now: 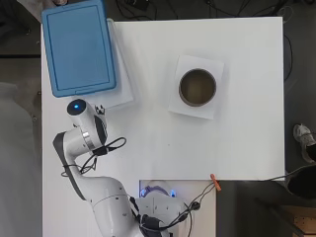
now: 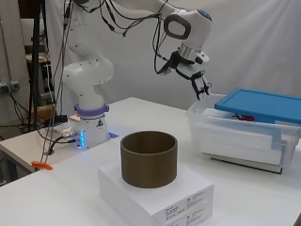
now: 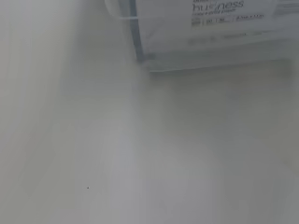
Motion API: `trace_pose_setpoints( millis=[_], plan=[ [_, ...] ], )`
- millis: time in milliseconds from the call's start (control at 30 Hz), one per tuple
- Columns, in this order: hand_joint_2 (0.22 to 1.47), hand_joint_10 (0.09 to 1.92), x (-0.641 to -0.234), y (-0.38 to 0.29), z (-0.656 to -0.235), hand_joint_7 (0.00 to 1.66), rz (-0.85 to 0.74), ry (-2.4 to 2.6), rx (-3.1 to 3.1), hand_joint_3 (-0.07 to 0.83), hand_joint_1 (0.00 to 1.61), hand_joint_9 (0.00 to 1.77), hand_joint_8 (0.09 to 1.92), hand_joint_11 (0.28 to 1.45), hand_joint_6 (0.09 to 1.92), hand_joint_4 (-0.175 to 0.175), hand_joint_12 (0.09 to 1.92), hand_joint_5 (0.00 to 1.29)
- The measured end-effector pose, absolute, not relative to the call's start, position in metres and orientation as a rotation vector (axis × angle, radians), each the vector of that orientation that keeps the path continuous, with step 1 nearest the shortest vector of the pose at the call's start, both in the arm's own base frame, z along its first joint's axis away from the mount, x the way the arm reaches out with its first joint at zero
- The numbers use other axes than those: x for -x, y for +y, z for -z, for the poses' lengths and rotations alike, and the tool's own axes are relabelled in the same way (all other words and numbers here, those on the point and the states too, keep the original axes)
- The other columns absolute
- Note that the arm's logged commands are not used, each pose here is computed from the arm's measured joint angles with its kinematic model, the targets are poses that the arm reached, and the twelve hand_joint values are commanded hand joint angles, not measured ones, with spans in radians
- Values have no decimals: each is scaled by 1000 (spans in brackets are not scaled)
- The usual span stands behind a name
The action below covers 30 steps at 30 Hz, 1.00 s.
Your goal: Teleoperate dual arm-hand system to remove items from a box
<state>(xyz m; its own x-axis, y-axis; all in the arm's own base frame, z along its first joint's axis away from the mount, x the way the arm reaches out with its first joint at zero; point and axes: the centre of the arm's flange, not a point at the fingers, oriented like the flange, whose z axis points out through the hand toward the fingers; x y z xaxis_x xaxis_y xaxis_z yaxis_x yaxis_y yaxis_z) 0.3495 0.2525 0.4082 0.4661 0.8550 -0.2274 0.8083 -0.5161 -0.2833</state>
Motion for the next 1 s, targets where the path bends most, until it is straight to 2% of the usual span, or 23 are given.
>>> trace_pose_setpoints(
  millis=[133,233,467,600,700,733,767,800,867,1000],
  plan=[
    [1133,87,-365,229,-370,820,-449,-1465,2527,4,127,847,87,743,87,46,87,616],
    [1136,87,-387,216,-344,782,-465,-1486,2492,4,120,798,87,697,87,41,87,598],
    [1152,87,-466,205,-347,674,-539,-1571,2530,6,30,707,87,628,87,27,87,526],
    [1139,87,-513,203,-386,570,-558,-1628,2614,-1,39,618,87,579,87,10,87,456],
    [1139,87,-525,204,-414,565,-606,-1681,2697,-1,45,616,87,578,87,3,87,448],
    [1123,87,-528,203,-421,402,-633,-1709,2731,-6,53,454,87,510,87,11,87,385],
    [1119,87,-531,201,-426,319,-648,-1732,2754,-5,86,372,87,454,87,20,87,350],
    [1124,87,-536,197,-429,350,-653,-1747,2761,-3,108,413,87,468,87,34,87,377],
    [1117,87,-560,178,-443,447,-582,-1728,2759,-3,123,521,87,528,87,38,87,388],
    [1059,87,-602,158,-491,486,-303,-1723,2784,-22,71,558,87,557,87,34,87,381]
  ],
)
